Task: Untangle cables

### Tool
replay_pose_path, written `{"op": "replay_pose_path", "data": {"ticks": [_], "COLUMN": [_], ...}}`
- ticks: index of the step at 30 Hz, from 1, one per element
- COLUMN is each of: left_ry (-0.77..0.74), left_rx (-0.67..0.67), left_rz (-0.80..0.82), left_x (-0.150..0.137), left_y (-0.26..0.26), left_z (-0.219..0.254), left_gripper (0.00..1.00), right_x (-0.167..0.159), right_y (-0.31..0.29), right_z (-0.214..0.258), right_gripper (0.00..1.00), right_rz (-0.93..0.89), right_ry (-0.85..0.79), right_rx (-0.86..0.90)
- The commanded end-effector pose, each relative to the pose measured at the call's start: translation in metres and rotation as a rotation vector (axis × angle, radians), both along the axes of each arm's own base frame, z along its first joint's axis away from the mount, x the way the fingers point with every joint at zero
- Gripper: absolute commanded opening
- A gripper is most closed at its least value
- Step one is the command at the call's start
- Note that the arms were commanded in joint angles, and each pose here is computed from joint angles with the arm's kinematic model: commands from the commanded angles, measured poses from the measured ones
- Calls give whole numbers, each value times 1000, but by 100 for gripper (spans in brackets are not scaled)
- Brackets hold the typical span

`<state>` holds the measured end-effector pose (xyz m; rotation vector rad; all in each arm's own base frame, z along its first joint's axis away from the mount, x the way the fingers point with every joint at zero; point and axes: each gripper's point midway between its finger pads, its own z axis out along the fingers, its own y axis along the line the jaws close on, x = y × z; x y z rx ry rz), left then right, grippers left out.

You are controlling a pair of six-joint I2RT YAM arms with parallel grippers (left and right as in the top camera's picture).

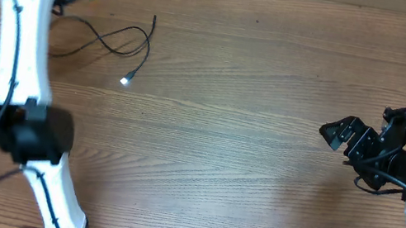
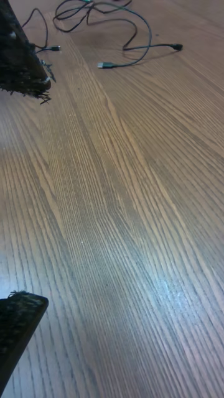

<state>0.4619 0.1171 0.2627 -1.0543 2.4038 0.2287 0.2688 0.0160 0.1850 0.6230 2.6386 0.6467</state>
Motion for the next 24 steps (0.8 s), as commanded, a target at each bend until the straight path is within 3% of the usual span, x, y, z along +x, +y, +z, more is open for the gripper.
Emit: {"op": "replay_pose_path", "data": {"ticks": [1, 10, 24], "left_ry": [-121, -259, -458], "left_rx": [-25, -4, 29], "left_rz": [75, 44, -151], "left_x": [-19, -96, -197], "left_y": [-3, -19, -58], "left_z": [44, 129, 207], "left_gripper": [99, 100, 100], "right_x": [-2, -4, -4], "right_y": [0, 0, 0], "right_z": [-1, -2, -2], "right_gripper": [100, 100, 100], "right_rz": [-2, 1, 1], "right_ry": [10, 18, 18], "right_rx": [-5, -4, -4]}}
